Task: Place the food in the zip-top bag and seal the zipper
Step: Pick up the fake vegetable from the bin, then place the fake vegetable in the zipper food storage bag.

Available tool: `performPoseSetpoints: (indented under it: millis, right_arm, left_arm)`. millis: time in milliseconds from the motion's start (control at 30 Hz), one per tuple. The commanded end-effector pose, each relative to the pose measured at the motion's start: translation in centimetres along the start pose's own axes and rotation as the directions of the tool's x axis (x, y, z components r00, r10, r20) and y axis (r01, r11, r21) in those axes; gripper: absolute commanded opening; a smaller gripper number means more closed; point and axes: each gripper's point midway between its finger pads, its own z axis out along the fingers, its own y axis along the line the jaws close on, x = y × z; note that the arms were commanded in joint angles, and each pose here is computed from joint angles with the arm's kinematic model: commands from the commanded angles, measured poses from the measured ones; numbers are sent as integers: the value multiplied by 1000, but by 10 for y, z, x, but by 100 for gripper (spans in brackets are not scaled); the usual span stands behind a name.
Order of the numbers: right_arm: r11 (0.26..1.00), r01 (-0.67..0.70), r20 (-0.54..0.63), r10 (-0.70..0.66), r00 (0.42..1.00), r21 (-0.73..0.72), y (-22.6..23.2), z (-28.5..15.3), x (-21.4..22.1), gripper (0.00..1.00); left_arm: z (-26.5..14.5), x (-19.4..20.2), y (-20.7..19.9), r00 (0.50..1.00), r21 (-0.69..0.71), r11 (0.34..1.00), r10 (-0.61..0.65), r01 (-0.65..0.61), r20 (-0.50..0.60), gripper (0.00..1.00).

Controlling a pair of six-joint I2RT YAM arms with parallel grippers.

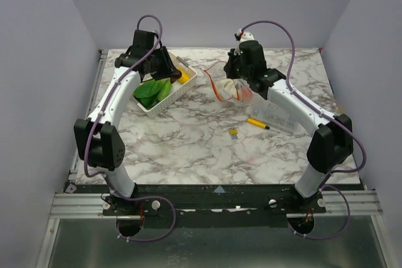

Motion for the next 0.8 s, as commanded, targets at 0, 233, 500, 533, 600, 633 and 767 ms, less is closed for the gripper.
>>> performPoseSetpoints:
  millis: [0,233,500,533,600,633,767]
  right_arm:
    - [999,-21,27,22,999,-49,7,-14,-11,0]
    - [994,-39,4,40,999,-98,16,-16,-3,0]
    - [980,-84,3,86,996,-179,32,-29,-11,1]
    - [976,-98,-1,100,995,-194,35,-31,-13,1]
    - [966,-134,-12,135,991,-221,42,-32,-16,1]
    - [959,-156,-23,155,988,-237,47,-33,-18,1]
    - [934,-214,-64,204,977,-287,60,-34,-17,1]
  left_arm:
    - [-32,50,-52,997,328,944,57,-35,-56,10]
    - [-87,109,-143,988,656,741,149,-142,45,11]
    - [-70,110,-169,979,673,711,133,-203,155,9]
    - [-67,108,-168,978,664,718,126,-206,168,9]
    - [-60,106,-167,976,663,719,107,-206,188,8]
    - [-57,106,-166,975,668,715,96,-208,201,8]
    - [-45,102,-163,971,660,722,63,-205,233,8]
